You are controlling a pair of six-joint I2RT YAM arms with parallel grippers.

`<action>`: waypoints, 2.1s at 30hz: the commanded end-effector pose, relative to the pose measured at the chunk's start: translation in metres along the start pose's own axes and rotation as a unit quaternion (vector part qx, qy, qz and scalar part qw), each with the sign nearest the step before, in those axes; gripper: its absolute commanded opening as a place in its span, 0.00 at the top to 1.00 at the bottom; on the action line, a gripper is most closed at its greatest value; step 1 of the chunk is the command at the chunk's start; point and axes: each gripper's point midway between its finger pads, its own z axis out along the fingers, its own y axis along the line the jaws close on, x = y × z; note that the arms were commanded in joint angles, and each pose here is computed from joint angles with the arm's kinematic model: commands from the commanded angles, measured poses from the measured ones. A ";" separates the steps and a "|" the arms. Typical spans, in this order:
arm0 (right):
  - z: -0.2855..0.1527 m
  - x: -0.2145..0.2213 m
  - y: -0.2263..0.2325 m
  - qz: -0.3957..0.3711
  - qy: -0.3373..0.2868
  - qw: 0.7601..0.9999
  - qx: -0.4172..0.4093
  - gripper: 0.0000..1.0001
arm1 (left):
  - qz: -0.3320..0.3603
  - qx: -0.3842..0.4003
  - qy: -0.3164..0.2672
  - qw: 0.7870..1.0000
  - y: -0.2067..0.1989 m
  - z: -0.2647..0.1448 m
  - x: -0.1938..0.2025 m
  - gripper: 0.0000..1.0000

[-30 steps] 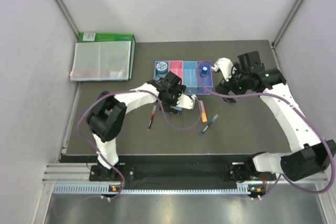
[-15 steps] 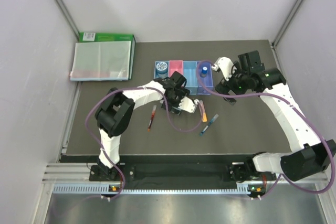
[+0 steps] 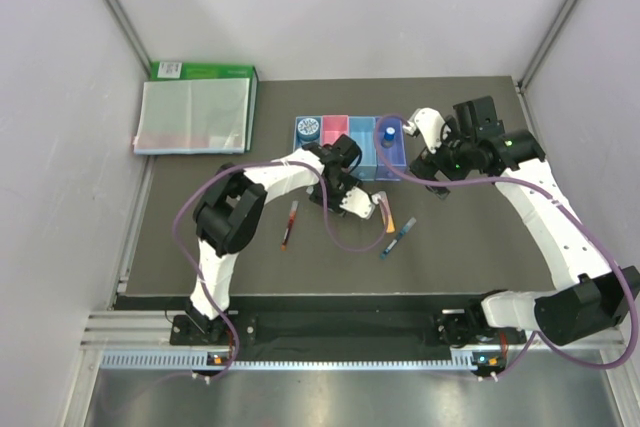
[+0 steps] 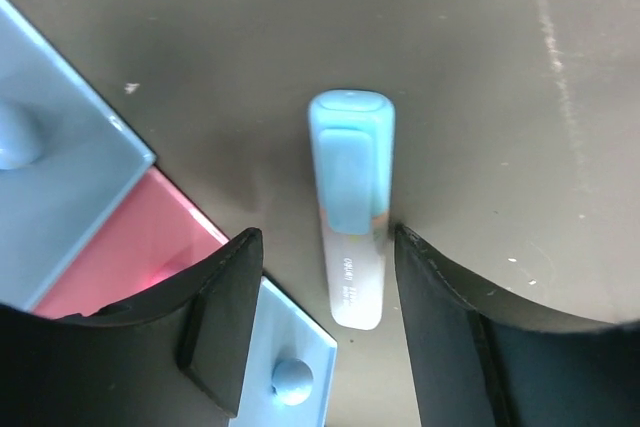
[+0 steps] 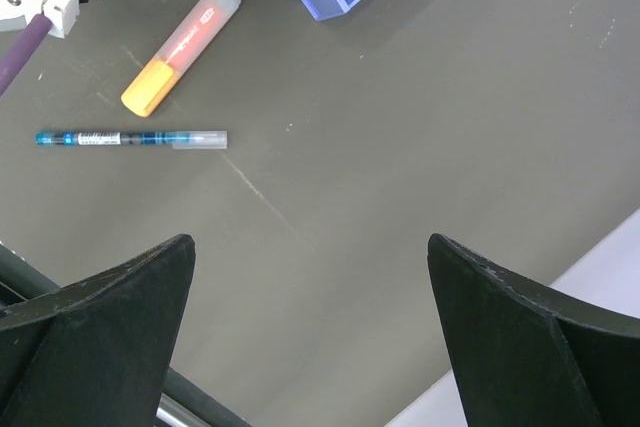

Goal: Sort the stationery into containers
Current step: Pick up the pen from the center of the board, then place the pen in the storage box.

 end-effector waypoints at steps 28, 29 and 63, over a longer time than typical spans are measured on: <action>-0.026 -0.026 -0.011 -0.003 -0.059 0.998 0.034 0.00 | -0.181 0.034 -0.047 0.982 -0.022 -0.035 -0.046 1.00; -0.027 -0.026 -0.011 -0.003 -0.059 0.998 0.035 0.00 | -0.199 0.013 -0.057 0.978 -0.010 -0.045 -0.050 1.00; -0.079 -0.031 -0.091 0.130 -0.142 0.953 0.235 0.00 | -0.563 -0.321 -0.096 0.756 0.136 -0.120 -0.006 1.00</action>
